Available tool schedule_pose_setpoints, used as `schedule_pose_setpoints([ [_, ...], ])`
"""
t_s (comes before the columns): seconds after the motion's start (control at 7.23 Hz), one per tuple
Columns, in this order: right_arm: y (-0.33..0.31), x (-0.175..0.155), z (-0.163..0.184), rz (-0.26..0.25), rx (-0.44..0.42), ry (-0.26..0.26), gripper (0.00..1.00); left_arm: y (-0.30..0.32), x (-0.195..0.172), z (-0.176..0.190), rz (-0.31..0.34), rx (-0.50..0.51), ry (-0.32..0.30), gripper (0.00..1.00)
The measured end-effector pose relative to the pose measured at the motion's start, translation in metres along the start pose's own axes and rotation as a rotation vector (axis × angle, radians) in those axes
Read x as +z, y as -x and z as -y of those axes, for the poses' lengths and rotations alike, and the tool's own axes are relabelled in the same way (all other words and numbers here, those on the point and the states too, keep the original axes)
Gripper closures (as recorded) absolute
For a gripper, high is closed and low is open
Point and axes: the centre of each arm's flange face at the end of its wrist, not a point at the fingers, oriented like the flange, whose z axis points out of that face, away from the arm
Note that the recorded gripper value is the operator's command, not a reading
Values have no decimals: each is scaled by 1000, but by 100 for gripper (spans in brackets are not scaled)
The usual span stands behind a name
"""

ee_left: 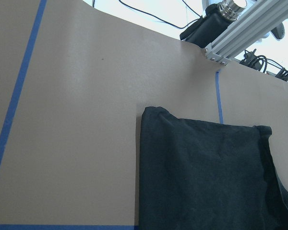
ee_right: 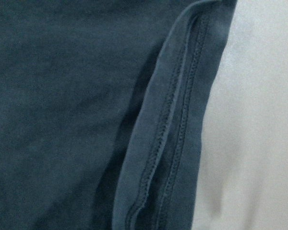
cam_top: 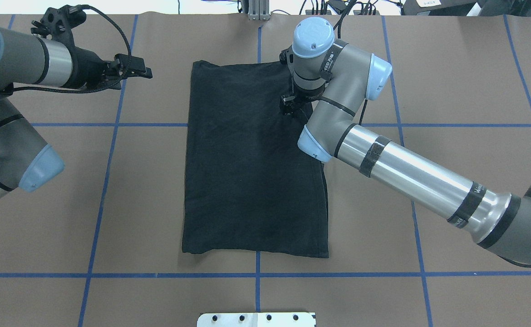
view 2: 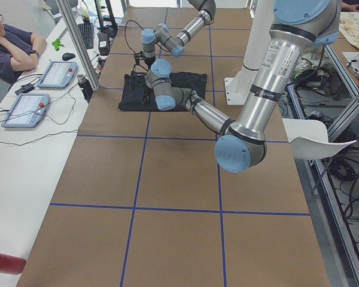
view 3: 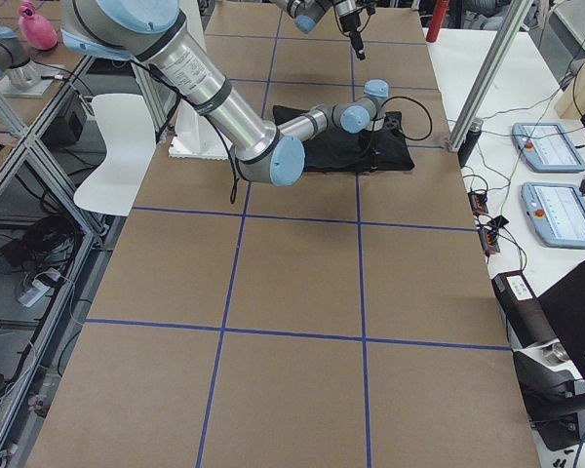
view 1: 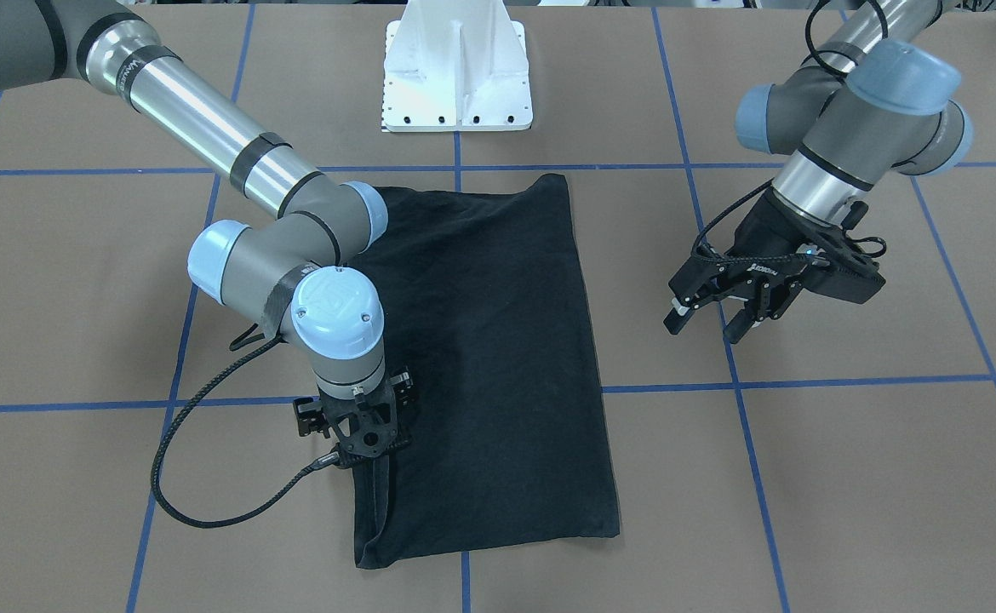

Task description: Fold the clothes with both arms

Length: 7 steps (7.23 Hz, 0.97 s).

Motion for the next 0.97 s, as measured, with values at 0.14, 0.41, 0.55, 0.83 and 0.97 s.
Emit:
schedule_pose_setpoints([
  [0.14,-6,3,2,-7,-3,6,0,-1,-1,0,-2,0,0,0],
  [0.41,-25,12,6,-26,-14,23,1,-8,-7,-3,-3,0,2,0],
  [0.55,-37,10,10,-28,-19,26,0,-15,-10,-5,11,-6,9,0],
  [0.83,-59,5,17,-23,-28,32,1,-24,-14,-7,26,-11,17,0],
  [0.97,-66,3,18,-13,-25,38,1,-25,-15,-7,27,-12,18,0],
])
